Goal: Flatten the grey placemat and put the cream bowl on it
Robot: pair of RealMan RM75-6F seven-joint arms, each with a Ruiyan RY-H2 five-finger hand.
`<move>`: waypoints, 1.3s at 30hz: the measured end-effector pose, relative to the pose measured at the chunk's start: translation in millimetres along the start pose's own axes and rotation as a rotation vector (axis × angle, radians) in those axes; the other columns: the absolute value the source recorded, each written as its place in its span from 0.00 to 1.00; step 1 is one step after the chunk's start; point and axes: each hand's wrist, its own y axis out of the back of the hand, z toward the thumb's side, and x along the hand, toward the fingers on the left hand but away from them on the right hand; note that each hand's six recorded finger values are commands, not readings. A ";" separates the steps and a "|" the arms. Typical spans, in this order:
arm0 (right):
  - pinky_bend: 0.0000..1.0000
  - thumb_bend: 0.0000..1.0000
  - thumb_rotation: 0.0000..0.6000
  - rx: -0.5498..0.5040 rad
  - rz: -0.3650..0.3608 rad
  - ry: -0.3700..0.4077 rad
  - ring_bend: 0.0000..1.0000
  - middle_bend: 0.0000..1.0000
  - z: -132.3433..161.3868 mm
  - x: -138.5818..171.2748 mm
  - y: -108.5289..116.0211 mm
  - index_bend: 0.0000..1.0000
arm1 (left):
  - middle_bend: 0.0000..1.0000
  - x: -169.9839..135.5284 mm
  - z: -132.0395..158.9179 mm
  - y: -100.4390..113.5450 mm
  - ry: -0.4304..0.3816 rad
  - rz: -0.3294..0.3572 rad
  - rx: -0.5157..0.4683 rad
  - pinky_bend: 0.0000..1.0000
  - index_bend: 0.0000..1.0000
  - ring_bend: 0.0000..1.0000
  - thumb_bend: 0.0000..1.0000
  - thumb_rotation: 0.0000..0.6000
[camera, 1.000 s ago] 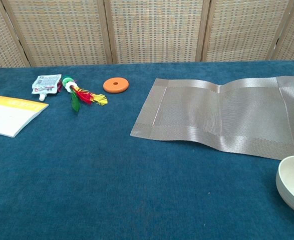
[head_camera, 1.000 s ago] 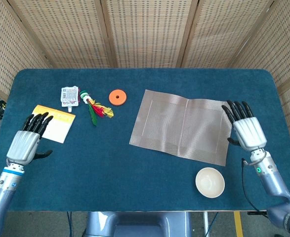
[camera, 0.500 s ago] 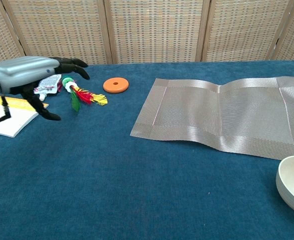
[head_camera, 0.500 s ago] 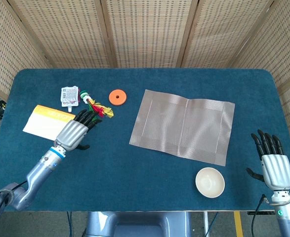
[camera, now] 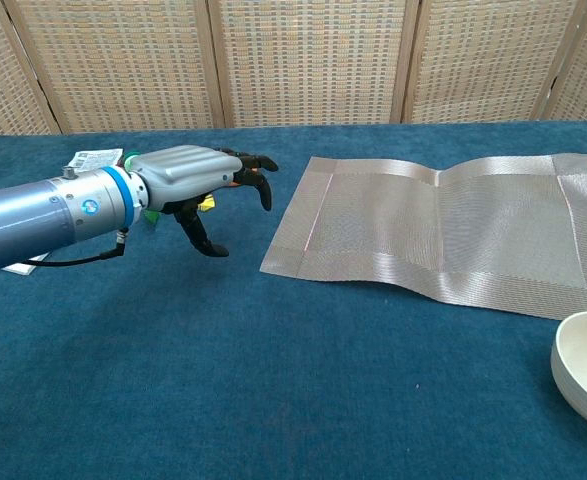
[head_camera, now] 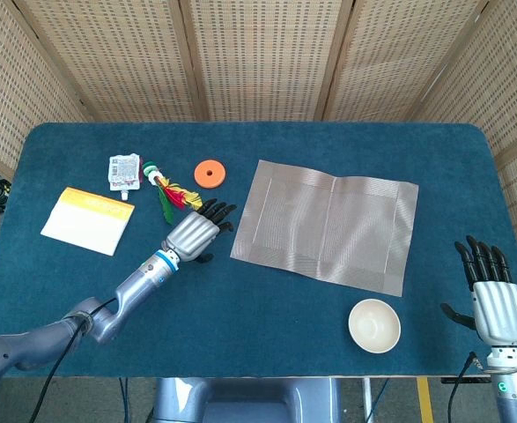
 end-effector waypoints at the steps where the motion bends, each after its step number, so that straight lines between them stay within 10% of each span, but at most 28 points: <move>1: 0.00 0.00 1.00 0.001 -0.001 -0.002 0.00 0.00 -0.6 -0.2 0.5 0.01 | 0.00 4.5 2.4 -2.1 -0.001 -0.006 0.009 0.00 0.28 0.00 0.23 1.00; 21: 0.00 0.00 1.00 -0.004 -0.006 -0.014 0.00 0.00 -3.6 -0.9 6.2 0.01 | 0.00 41.7 33.9 -31.2 -0.021 -0.067 0.052 0.00 0.29 0.00 0.23 1.00; 39: 0.00 0.00 1.00 -0.021 -0.021 0.005 0.00 0.00 0.9 1.3 11.3 0.01 | 0.00 50.3 41.9 -31.4 -0.014 -0.057 0.053 0.00 0.37 0.00 0.57 1.00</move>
